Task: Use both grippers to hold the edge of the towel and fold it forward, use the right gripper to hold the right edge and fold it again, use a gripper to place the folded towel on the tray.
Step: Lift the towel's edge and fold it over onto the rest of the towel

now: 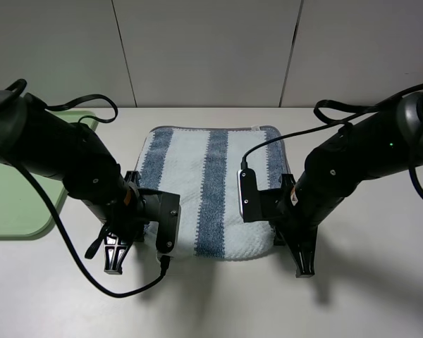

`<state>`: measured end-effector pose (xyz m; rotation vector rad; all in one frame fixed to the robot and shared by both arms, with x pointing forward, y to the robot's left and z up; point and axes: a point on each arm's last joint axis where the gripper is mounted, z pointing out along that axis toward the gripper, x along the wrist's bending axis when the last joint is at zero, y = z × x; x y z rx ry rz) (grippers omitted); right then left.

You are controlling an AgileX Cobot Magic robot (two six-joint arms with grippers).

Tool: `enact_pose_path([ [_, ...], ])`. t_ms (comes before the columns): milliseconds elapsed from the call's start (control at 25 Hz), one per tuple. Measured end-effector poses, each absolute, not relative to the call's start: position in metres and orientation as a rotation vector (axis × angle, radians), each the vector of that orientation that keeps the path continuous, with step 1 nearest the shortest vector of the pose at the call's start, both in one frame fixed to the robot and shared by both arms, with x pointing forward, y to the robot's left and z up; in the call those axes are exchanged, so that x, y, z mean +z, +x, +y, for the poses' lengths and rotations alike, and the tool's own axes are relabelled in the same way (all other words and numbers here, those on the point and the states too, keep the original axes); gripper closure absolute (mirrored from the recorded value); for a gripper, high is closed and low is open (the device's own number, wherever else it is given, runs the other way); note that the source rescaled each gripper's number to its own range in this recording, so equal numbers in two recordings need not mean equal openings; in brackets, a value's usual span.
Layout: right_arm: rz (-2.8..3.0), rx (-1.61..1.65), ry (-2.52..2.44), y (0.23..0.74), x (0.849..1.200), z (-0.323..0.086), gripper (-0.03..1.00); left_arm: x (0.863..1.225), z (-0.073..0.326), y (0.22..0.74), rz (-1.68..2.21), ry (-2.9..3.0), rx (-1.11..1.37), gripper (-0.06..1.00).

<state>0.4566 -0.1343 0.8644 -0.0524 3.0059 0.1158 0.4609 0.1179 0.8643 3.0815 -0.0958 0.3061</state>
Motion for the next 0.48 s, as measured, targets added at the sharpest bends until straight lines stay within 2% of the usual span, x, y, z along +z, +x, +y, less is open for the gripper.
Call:
enact_pose_path([
  [480, 3.013, 0.105, -0.050, 0.453, 0.876, -0.137, 0.97, 0.883, 0.119, 0.460, -0.084, 3.062, 0.349, 0.94],
])
